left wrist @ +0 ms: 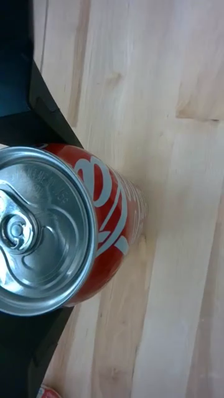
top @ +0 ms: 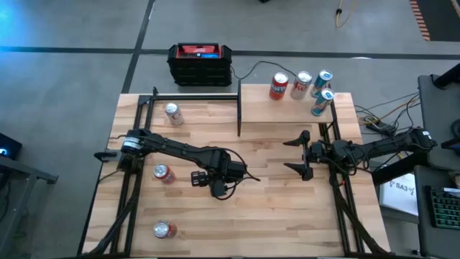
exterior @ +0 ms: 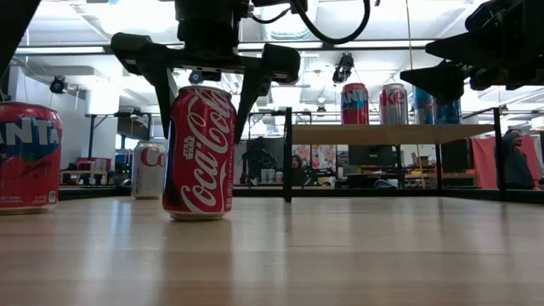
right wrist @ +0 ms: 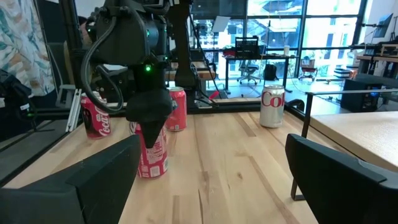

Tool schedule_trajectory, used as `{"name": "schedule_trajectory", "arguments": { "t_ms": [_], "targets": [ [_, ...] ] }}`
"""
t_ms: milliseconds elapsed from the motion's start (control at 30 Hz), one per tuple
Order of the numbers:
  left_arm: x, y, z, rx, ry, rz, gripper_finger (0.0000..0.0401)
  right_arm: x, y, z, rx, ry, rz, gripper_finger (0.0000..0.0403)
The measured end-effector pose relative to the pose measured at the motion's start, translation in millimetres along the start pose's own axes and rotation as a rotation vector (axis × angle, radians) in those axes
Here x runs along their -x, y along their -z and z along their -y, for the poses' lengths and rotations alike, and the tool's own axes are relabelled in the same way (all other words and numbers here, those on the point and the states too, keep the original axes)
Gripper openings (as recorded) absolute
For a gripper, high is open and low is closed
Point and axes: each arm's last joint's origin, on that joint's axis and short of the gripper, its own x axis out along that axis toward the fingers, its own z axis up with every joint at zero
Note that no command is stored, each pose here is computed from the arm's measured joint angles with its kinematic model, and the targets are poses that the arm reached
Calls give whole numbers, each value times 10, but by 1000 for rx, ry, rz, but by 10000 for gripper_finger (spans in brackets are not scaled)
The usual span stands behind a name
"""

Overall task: Place canned beverage on shelf
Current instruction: Put the top red white soda can on the shelf

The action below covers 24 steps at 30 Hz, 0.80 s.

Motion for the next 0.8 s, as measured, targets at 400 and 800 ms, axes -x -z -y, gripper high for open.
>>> {"name": "schedule_trajectory", "arguments": {
  "t_ms": [400,800],
  "targets": [
    [-2,-39,-33,-104,-48,-6,288,0,0,0,0,0,0,383],
    [-2,-33,-22,-112,-36,-10,288,0,0,0,0,0,0,383]
  ]
}}
